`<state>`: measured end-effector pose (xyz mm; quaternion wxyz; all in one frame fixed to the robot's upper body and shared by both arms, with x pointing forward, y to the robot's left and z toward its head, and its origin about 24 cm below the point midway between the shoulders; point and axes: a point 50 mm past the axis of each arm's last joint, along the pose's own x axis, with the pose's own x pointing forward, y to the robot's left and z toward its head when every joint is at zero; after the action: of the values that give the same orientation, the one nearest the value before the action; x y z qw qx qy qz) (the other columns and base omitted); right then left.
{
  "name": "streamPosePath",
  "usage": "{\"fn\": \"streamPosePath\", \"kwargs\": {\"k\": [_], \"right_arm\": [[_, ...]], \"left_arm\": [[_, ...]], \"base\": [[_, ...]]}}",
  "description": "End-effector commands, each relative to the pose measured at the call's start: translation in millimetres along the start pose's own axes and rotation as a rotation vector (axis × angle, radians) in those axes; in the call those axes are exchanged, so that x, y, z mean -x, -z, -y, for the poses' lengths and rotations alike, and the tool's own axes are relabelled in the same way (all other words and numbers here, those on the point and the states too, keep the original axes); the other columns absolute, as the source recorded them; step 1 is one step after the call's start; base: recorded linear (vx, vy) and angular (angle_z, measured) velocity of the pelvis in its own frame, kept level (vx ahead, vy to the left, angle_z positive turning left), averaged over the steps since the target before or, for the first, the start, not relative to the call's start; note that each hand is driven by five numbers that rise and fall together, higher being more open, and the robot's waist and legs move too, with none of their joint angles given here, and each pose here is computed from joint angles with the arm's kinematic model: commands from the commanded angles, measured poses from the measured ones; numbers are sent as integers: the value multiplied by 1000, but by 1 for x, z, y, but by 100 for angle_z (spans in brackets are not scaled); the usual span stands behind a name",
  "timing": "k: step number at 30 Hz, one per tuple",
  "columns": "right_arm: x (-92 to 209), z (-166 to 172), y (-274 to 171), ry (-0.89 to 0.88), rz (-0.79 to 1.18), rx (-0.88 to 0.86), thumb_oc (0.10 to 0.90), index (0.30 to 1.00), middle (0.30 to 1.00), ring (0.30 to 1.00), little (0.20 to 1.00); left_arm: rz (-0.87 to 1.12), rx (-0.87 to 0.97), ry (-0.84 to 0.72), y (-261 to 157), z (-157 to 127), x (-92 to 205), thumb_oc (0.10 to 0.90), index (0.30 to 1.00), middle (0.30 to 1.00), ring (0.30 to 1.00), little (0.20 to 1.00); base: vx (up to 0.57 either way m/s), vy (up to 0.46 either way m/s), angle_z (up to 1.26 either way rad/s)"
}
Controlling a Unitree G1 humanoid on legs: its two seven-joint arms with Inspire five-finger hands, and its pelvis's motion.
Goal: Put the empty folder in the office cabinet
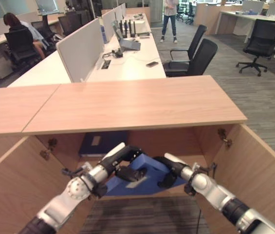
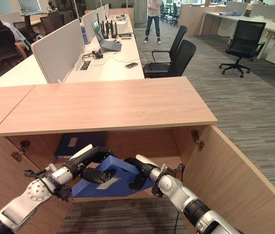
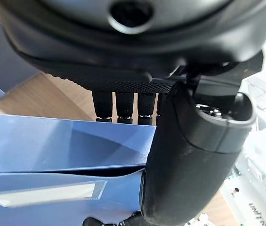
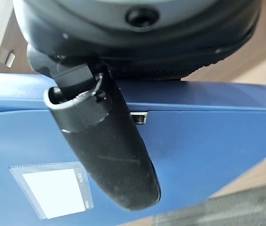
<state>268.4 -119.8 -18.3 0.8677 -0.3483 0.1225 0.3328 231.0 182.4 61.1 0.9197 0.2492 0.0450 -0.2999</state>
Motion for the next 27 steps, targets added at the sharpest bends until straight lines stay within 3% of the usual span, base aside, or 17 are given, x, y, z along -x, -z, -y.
{"fn": "streamPosePath", "kwargs": {"k": [1, 3, 17, 18, 19, 23, 26, 27], "right_arm": [[-17, -8, -48, -23, 212, -177, 400, 300, 300, 300, 300], [-15, -26, -33, -72, 168, -289, 400, 300, 300, 300, 300], [-2, -58, 10, -147, 5, -417, 400, 300, 300, 300, 300], [-1, -60, 13, -147, -7, -437, 400, 300, 300, 300, 300], [2, -61, 22, -128, -39, -477, 400, 300, 300, 300, 300], [5, -61, 33, -98, -85, -520, 400, 300, 300, 300, 300], [28, -67, 64, -71, -192, -556, 400, 300, 300, 300, 300], [21, -67, 62, -52, -201, -568, 400, 300, 300, 300, 300]], "left_arm": [[644, 58, 43, -118, -9, -12, 400, 300, 300, 300, 300], [620, 75, 55, -113, -10, -12, 400, 300, 300, 300, 300], [541, 78, 35, -95, -16, -5, 400, 300, 300, 300, 300], [528, 81, 26, -91, -16, -5, 740, 811, 811, 811, 811], [482, 94, 8, -80, -16, -6, 800, 900, 900, 900, 900], [422, 116, -27, -65, -17, -5, 800, 900, 900, 900, 900], [250, 184, -89, -24, -18, -1, 800, 900, 900, 900, 900], [198, 220, -88, -11, -13, -2, 800, 900, 900, 900, 900]], "base": [[0, 0, 0], [0, 0, 0], [3, 0, -1], [0, 0, 0], [0, 0, 0], [0, -1, 1], [0, 0, 0], [0, 0, 0]]}}
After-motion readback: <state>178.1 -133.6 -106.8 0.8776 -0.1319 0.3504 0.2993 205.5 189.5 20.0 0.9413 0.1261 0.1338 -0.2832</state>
